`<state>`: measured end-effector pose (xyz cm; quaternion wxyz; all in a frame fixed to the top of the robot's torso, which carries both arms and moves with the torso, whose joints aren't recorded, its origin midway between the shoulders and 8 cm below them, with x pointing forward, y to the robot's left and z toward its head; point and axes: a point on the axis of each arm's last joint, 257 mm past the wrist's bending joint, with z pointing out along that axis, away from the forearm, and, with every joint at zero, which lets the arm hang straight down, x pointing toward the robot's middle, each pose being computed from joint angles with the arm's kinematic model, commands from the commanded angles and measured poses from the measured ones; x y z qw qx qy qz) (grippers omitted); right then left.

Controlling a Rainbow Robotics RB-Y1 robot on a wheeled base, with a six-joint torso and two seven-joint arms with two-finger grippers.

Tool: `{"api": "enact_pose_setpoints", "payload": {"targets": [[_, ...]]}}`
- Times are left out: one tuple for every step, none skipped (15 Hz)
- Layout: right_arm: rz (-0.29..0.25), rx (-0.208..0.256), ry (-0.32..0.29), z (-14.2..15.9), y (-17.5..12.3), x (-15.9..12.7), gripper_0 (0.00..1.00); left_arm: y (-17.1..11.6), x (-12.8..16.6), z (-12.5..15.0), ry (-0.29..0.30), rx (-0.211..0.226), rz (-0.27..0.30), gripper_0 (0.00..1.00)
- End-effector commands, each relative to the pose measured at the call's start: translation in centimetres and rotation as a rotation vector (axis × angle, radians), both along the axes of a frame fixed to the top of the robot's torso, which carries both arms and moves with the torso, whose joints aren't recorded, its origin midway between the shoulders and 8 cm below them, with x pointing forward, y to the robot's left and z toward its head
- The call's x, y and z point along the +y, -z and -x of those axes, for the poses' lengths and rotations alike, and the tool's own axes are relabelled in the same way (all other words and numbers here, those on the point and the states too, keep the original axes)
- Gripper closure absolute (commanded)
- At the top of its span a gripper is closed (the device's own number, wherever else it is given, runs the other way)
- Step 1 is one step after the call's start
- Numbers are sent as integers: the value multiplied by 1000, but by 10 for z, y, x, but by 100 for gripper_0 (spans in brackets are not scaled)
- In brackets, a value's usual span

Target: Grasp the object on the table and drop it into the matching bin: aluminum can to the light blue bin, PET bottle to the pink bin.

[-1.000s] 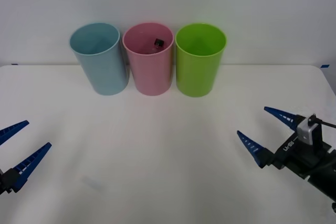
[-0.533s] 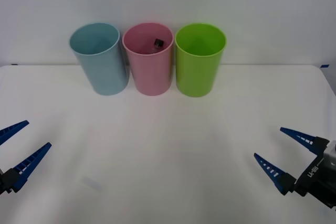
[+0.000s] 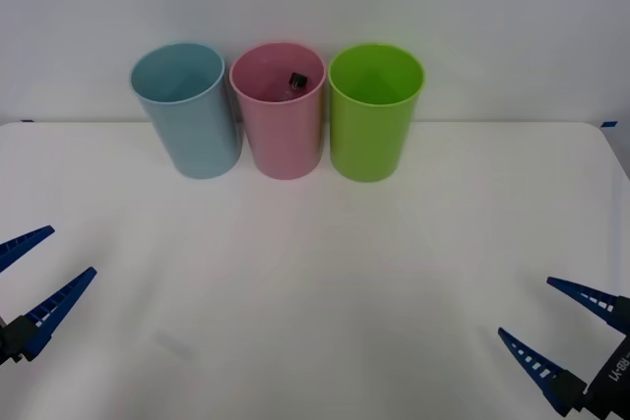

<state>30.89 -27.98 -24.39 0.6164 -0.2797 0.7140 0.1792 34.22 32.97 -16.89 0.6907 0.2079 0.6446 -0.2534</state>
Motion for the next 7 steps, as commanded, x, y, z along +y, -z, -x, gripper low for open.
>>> {"api": "enact_pose_setpoints", "payload": {"targets": [[-19, 15, 2, 9, 7, -4, 0, 0, 0, 0, 0, 0, 0, 0], [-25, 19, -4, 10, 9, -4, 0, 0, 0, 0, 0, 0, 0, 0], [-25, 19, -4, 10, 9, -4, 0, 0, 0, 0, 0, 0, 0, 0], [-25, 19, -4, 10, 9, -4, 0, 0, 0, 0, 0, 0, 0, 0], [-25, 19, -4, 10, 9, -4, 0, 0, 0, 0, 0, 0, 0, 0], [-25, 19, -4, 10, 9, -4, 0, 0, 0, 0, 0, 0, 0, 0], [-25, 19, -4, 10, 9, -4, 0, 0, 0, 0, 0, 0, 0, 0]]}}
